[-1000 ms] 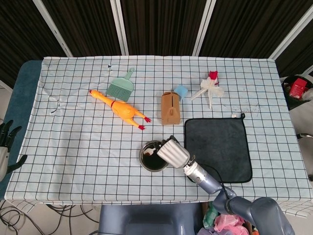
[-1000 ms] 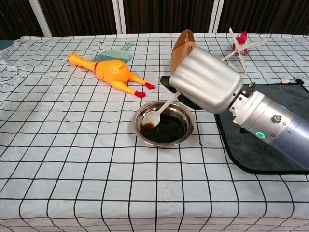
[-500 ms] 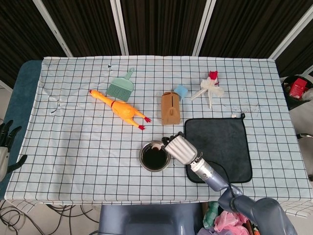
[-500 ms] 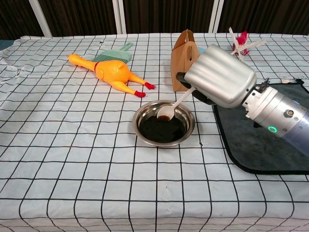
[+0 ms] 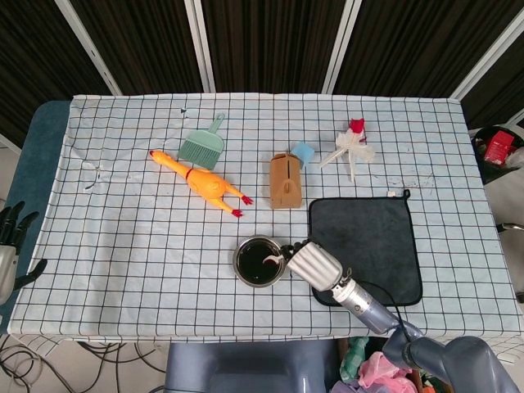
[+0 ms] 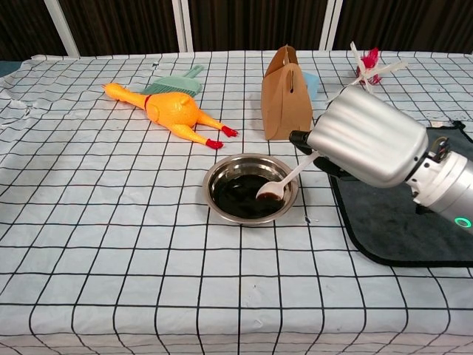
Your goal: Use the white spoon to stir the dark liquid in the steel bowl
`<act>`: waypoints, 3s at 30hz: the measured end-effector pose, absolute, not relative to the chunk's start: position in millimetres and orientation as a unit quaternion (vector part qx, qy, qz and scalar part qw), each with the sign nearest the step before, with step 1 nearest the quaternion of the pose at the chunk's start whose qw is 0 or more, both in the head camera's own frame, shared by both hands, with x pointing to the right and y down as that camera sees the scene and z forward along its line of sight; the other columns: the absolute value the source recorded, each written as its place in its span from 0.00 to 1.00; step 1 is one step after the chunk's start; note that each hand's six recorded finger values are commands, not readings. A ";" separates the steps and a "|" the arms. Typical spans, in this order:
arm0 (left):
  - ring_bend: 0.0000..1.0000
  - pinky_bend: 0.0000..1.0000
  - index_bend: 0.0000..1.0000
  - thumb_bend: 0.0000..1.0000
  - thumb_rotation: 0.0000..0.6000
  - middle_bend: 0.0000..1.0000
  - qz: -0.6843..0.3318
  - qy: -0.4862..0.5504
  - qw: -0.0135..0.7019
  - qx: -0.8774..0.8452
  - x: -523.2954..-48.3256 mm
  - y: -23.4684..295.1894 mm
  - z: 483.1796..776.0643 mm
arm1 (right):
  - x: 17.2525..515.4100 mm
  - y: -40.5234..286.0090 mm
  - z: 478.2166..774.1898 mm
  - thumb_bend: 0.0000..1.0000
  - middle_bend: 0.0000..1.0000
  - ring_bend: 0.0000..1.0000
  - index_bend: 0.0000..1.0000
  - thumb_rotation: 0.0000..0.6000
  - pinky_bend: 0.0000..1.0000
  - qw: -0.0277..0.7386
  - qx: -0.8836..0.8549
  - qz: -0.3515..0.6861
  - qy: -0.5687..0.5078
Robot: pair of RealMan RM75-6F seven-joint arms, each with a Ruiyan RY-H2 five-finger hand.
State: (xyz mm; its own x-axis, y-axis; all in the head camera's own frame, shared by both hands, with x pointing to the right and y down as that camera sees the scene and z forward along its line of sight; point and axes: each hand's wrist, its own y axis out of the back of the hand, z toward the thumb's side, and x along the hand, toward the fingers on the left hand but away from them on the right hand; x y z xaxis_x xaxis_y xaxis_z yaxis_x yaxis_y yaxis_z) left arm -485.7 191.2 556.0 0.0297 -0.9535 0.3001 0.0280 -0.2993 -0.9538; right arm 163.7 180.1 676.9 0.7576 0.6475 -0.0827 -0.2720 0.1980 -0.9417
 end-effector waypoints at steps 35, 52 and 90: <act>0.00 0.00 0.14 0.22 1.00 0.01 -0.568 0.405 0.431 -0.572 -487.2 189.9 556.3 | 128.0 159.0 673.2 0.43 0.85 1.00 0.77 1.00 1.00 0.738 -0.574 0.303 -0.185; 0.00 0.00 0.14 0.22 1.00 0.01 -0.569 0.407 0.429 -0.571 -488.6 189.4 555.5 | 122.8 159.7 679.0 0.41 0.85 1.00 0.53 1.00 1.00 0.713 -0.591 0.333 -0.176; 0.00 0.00 0.14 0.22 1.00 0.01 -0.571 0.408 0.415 -0.579 -487.8 193.1 555.3 | 275.0 114.8 584.4 0.27 0.29 0.39 0.17 1.00 0.53 0.518 -0.608 0.477 -0.367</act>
State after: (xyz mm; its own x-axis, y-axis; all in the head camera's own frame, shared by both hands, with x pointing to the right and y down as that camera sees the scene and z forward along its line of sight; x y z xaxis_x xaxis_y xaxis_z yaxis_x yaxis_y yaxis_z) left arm -487.8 193.1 555.3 0.0148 -0.9465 0.3224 0.0017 -0.3224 -0.9466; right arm 275.0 114.8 584.4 0.2756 0.9400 -0.2011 -0.0481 -0.1955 -0.9795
